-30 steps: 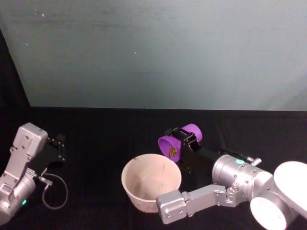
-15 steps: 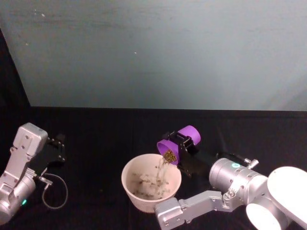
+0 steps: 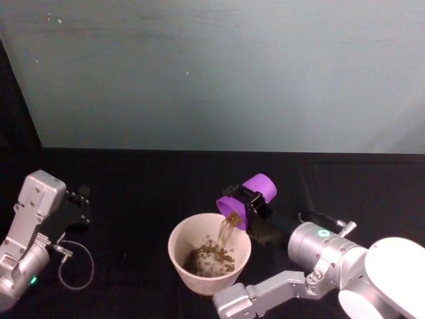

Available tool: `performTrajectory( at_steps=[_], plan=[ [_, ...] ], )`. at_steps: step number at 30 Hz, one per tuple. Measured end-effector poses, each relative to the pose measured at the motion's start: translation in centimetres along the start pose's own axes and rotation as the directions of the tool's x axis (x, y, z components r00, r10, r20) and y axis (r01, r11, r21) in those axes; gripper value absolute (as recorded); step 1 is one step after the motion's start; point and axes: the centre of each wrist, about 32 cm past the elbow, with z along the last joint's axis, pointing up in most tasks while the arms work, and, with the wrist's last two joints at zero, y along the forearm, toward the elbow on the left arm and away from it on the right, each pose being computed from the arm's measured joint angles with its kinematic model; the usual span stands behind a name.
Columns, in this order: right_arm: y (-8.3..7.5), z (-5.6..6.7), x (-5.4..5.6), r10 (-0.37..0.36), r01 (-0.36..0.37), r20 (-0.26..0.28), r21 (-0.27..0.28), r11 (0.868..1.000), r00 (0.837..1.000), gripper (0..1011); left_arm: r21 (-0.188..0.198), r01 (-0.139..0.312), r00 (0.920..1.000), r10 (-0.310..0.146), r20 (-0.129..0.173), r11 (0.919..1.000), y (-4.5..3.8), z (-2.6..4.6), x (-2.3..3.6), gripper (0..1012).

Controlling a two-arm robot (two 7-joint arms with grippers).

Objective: Pick up the cup and pour the mung beans from the cup into the bowl.

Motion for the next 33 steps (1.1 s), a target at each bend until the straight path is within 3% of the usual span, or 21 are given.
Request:
performTrajectory(
  at_steps=[16, 29, 33],
  plan=[
    [-0.1, 0.6, -0.1, -0.028, 0.030, 0.108, -0.020, 0.999, 0.994, 737, 0.000, 0.000, 1.0000, 0.000, 0.000, 1.0000, 0.00, 0.00, 0.00, 0],
    [0.0, 1.1, 0.0, -0.017, 0.023, 0.200, -0.029, 0.999, 0.980, 737, 0.000, 0.000, 1.0000, 0.000, 0.000, 1.0000, 0.00, 0.00, 0.00, 0],
    [0.0, 1.1, 0.1, -0.015, 0.022, 0.206, -0.031, 0.999, 0.978, 737, 0.000, 0.000, 1.0000, 0.000, 0.000, 1.0000, 0.00, 0.00, 0.00, 0]
  ],
)
